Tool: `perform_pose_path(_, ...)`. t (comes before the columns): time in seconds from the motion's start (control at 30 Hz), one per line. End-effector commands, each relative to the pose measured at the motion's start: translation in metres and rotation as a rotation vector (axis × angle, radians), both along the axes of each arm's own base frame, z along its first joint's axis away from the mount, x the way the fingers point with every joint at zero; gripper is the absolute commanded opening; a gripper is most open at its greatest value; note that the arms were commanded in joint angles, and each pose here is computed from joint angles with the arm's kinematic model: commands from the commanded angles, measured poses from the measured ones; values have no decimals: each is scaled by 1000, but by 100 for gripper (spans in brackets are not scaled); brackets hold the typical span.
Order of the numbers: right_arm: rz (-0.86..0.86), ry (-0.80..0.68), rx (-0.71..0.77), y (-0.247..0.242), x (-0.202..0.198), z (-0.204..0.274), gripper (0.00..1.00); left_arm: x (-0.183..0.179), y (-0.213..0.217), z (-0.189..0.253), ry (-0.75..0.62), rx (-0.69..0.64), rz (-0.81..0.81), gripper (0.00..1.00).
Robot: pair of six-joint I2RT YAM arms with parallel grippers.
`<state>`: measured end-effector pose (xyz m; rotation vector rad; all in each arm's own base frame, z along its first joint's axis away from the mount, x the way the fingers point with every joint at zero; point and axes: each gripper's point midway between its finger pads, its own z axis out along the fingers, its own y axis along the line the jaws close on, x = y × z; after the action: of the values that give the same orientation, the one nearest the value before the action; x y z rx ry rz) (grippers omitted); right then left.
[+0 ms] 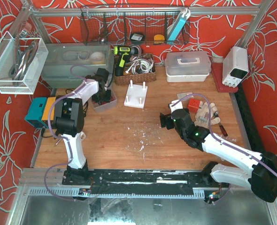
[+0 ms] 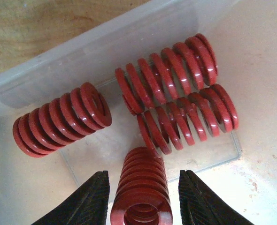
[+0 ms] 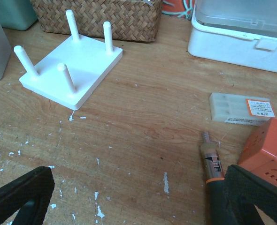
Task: Install the large spring
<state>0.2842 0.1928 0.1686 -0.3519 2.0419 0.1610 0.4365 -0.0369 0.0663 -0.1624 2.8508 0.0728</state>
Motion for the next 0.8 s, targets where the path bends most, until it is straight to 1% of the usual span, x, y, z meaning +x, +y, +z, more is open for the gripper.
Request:
perform_pose_path(0.0, -12, -10, -20, -4, -2, 0, 99, -25, 0, -13, 123, 2, 0, 45)
perform_pose_path(0.13, -12, -10, -20, -4, -2, 0, 99, -26, 4, 0, 122, 30, -4, 51)
perform_pose_path(0.23, -10, -10, -18, -4, -2, 1, 99, -27, 0, 6, 118, 8, -19, 54)
perform_pose_path(0.33, -14, -14, -18, -5, -2, 2, 99, -28, 0, 5, 129, 9, -23, 53)
perform_pose_path(0.5, -16, -13, -23, -6, -2, 1, 99, -33, -4, -8, 167, -15, -25, 48)
perform_pose_path(0.63, -17, -12, -24, -6, -1, 0, 99, -33, -4, -10, 174, -18, -21, 45)
perform_pose_path(0.77, -17, -14, -23, -6, -1, 2, 99, -34, -5, -14, 191, -23, -20, 43)
